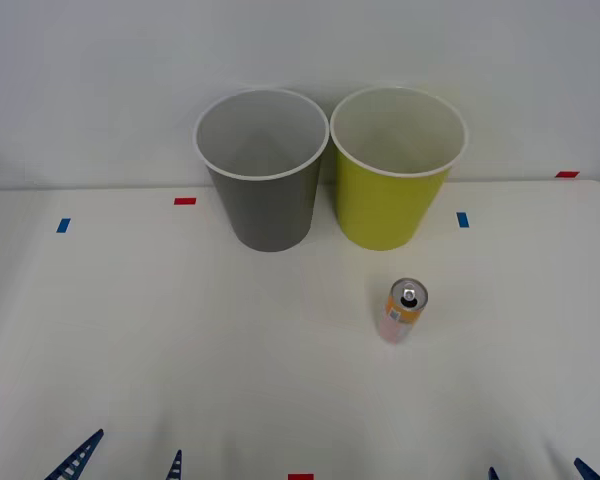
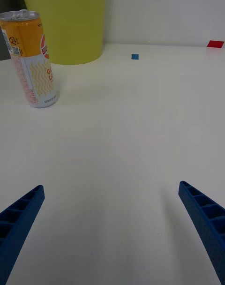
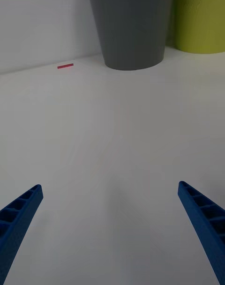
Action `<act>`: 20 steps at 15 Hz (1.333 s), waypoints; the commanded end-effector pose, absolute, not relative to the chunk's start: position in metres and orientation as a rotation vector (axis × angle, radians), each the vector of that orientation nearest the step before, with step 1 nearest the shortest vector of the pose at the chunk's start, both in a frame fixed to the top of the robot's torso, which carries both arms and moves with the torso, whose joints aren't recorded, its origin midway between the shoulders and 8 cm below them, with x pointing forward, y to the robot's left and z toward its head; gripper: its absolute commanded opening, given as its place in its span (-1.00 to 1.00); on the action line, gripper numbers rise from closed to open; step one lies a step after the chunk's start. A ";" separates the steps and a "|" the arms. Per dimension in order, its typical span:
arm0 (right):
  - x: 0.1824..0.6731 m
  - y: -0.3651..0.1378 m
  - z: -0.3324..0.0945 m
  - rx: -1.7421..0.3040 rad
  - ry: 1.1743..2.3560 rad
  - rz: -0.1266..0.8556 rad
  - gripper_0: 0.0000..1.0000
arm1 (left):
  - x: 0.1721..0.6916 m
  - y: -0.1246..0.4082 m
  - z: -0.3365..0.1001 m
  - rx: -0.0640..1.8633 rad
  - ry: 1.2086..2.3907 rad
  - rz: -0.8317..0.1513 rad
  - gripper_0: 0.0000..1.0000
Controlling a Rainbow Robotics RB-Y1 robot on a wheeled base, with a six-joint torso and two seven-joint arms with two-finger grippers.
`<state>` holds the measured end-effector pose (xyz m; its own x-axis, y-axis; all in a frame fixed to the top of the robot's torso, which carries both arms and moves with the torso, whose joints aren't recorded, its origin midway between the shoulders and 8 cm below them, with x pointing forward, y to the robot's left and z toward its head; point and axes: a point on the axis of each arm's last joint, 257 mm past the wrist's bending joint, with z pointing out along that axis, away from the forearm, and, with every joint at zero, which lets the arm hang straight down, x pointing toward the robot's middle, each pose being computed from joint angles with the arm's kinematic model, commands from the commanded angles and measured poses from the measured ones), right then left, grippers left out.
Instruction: Put cans in the gray bin and PET bottles in the light green bin.
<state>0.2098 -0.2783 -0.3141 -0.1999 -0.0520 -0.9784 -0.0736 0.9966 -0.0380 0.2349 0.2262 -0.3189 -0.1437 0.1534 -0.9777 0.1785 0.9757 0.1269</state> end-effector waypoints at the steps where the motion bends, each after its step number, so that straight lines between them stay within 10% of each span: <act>1: 0.210 -0.278 -0.314 -0.093 1.773 0.020 1.00 | 0.235 0.226 -0.319 0.250 1.721 -0.022 1.00; 20: 0.210 -0.278 -0.314 -0.093 1.773 0.020 1.00 | 0.235 0.226 -0.319 0.250 1.721 -0.022 1.00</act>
